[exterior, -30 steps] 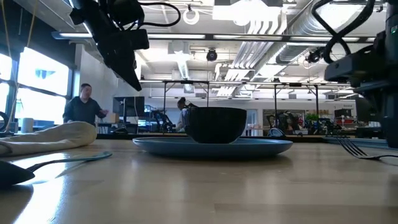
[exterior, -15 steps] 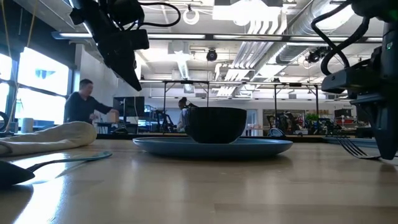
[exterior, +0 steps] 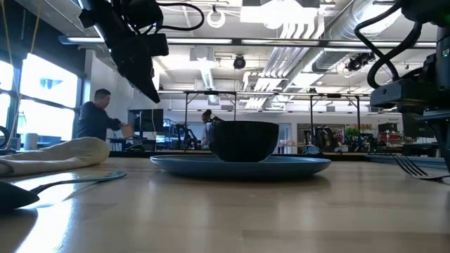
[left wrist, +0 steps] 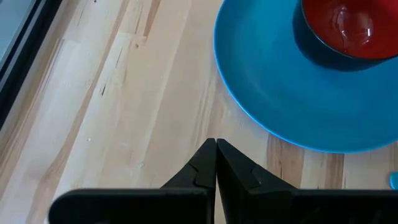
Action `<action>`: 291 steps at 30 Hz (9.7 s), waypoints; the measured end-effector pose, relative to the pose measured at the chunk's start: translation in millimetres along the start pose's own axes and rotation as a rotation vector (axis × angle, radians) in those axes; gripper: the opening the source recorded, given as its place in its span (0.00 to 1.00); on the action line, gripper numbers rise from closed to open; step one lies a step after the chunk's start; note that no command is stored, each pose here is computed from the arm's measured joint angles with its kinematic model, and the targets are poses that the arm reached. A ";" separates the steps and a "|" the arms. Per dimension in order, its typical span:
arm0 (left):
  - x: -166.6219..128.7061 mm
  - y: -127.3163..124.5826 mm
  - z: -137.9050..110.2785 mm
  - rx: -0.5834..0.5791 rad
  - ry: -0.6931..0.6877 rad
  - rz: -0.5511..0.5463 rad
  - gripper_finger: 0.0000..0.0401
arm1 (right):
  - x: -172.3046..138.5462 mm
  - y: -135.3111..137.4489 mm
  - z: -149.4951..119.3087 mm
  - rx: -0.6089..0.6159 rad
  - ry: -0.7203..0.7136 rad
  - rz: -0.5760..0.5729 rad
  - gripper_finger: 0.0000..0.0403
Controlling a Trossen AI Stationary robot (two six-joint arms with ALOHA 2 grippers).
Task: Set table place
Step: Put the blue fork to the right of the blue plate, then put the blue spoon into the black bowl
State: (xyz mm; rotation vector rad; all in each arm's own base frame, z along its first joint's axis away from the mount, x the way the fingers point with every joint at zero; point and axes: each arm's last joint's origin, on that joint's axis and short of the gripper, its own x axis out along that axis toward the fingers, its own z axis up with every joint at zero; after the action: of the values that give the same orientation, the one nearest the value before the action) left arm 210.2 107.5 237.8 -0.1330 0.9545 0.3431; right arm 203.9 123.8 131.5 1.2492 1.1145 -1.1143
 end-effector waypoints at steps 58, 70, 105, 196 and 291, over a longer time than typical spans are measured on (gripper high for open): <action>0.0 -0.8 -2.2 0.024 0.021 -0.023 0.00 | 0.6 33.3 115.6 -0.036 -0.162 0.113 0.00; 0.0 -0.8 -2.2 0.024 0.021 -0.022 0.00 | 0.6 33.7 115.0 -0.038 -0.146 0.116 0.00; 0.0 -0.8 -2.2 0.025 0.021 -0.022 0.00 | 0.5 33.8 115.5 -0.058 -0.164 0.116 0.17; 47.8 -229.1 -89.8 -0.474 0.147 -0.621 0.23 | -172.8 4.9 141.9 -0.674 -0.556 -0.106 0.17; 108.9 -241.2 -73.0 -0.670 0.214 -0.414 0.01 | -175.2 16.9 158.0 -0.729 -0.609 -0.042 0.17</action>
State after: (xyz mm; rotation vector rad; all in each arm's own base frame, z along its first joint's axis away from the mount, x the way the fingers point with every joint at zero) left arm 294.3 -112.9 97.4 -0.9812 0.9638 0.2554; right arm 200.6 -32.2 309.2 0.2838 0.9345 -0.8969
